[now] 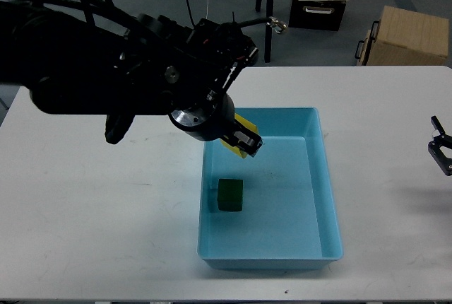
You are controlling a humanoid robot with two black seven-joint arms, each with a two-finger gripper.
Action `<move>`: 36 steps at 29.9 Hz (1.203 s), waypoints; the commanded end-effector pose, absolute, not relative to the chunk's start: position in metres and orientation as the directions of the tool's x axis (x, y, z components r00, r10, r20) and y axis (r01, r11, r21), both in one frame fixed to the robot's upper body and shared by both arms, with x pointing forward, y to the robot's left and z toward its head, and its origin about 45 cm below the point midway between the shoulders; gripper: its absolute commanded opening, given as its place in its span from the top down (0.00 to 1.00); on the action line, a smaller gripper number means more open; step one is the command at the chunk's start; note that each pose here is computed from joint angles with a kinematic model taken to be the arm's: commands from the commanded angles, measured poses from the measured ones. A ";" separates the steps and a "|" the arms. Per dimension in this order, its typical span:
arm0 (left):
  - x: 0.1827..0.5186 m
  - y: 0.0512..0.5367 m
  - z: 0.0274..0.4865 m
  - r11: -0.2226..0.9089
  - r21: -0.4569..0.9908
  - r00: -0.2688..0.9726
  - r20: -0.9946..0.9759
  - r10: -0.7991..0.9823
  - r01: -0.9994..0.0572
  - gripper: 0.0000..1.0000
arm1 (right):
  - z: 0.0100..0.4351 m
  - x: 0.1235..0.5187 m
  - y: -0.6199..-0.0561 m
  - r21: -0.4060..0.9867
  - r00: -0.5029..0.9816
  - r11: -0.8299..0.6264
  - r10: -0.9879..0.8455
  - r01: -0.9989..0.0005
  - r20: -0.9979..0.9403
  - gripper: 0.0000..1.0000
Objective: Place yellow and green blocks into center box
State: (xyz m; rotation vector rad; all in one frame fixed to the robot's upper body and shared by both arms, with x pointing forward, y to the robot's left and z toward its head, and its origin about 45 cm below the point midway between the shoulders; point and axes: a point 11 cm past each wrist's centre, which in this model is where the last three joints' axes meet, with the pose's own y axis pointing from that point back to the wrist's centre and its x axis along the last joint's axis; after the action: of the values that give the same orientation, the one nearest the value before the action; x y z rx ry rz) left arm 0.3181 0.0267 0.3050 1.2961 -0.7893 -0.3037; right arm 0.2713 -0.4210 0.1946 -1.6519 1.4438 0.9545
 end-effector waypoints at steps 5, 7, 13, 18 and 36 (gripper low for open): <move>0.289 0.003 0.283 0.275 0.953 0.690 0.286 -0.665 -0.130 0.64 | 0.200 0.272 -0.427 -0.056 0.097 -0.099 -0.468 -0.993 -0.878 0.00; 0.289 0.005 0.277 0.278 0.954 0.703 0.276 -0.656 -0.115 0.47 | 0.200 0.272 -0.427 -0.057 0.098 -0.101 -0.468 -0.993 -0.879 0.00; 0.290 0.002 0.277 0.308 0.947 0.711 0.281 -0.644 -0.095 0.11 | 0.199 0.272 -0.426 -0.054 0.096 -0.102 -0.469 -0.993 -0.878 0.00; 0.291 -0.001 0.280 0.318 0.943 0.710 0.291 -0.642 -0.099 0.04 | 0.196 0.271 -0.422 -0.043 0.094 -0.117 -0.477 -0.992 -0.874 0.00; 0.365 0.020 0.420 0.866 0.408 0.904 0.414 0.108 -0.290 0.02 | 0.216 0.287 -0.424 -0.106 0.148 -0.114 -0.484 -0.988 -0.862 0.00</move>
State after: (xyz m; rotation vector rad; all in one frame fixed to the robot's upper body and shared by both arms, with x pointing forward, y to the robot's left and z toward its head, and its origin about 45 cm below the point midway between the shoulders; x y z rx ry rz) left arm 0.3545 0.0090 0.3829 0.6775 -0.5227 0.1119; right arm 0.2815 -0.4278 0.2129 -1.6928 1.4406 0.8863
